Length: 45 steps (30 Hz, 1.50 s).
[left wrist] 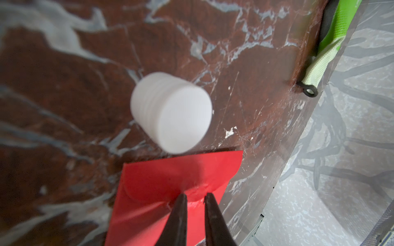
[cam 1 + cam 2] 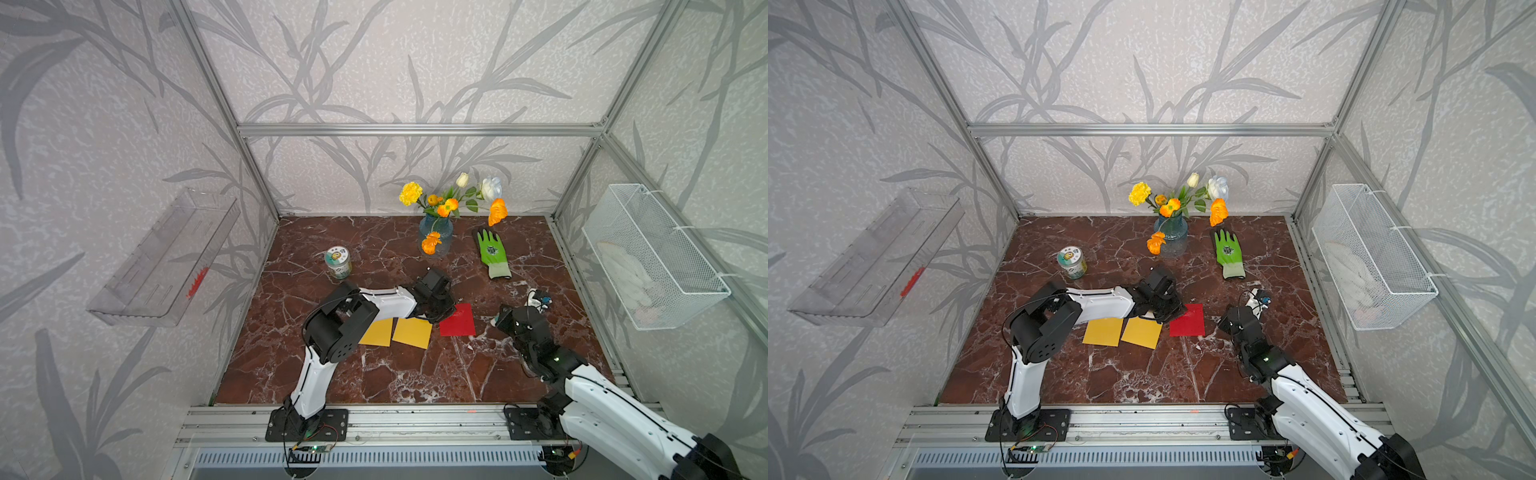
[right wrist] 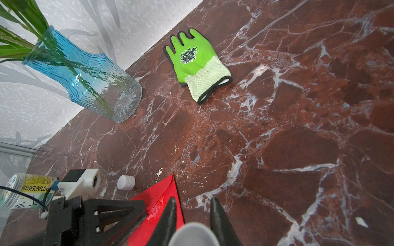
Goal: Seal the envelope with a glue stick
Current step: Seal the envelope at the center of the board.
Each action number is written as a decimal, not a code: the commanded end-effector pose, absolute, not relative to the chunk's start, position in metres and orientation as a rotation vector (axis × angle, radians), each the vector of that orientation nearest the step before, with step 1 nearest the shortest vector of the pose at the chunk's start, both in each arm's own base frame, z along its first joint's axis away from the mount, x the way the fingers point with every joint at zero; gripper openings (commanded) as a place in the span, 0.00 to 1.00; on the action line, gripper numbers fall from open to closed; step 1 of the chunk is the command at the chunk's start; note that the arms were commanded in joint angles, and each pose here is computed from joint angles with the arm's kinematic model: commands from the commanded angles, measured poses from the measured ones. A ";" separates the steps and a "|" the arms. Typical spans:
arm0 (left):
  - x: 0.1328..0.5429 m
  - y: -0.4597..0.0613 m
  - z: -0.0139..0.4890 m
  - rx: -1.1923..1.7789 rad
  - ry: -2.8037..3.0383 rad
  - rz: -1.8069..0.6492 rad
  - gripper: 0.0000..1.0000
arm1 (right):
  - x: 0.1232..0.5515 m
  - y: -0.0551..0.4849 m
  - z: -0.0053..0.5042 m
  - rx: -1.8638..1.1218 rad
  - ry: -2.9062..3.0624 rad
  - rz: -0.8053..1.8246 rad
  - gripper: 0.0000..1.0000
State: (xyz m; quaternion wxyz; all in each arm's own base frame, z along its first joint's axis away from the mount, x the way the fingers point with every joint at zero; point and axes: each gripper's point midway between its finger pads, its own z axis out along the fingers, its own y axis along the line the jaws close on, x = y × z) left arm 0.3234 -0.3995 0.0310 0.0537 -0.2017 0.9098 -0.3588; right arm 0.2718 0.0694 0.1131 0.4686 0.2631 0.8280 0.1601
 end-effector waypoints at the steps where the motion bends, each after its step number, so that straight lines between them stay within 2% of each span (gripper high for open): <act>1: 0.332 -0.403 0.067 -0.563 2.712 -1.144 0.18 | 0.279 0.071 0.127 0.645 1.992 0.414 0.00; 13: 0.337 -0.413 0.091 -0.499 2.677 -1.243 0.20 | 0.279 0.073 0.124 0.646 2.005 0.420 0.00; 15: 0.341 -0.412 0.090 -0.480 2.676 -1.230 0.17 | 0.279 0.073 0.123 0.646 2.007 0.419 0.00; 19: 0.346 -0.415 0.076 -0.446 2.698 -1.217 0.02 | 0.279 0.074 0.122 0.649 2.008 0.422 0.00; 21: 0.348 -0.415 0.066 -0.438 2.716 -1.187 0.00 | 0.278 0.074 0.122 0.649 2.009 0.424 0.00; 45: 0.329 -0.391 -0.006 -0.414 2.851 -0.986 0.00 | 0.272 0.067 0.106 0.687 2.029 0.390 0.00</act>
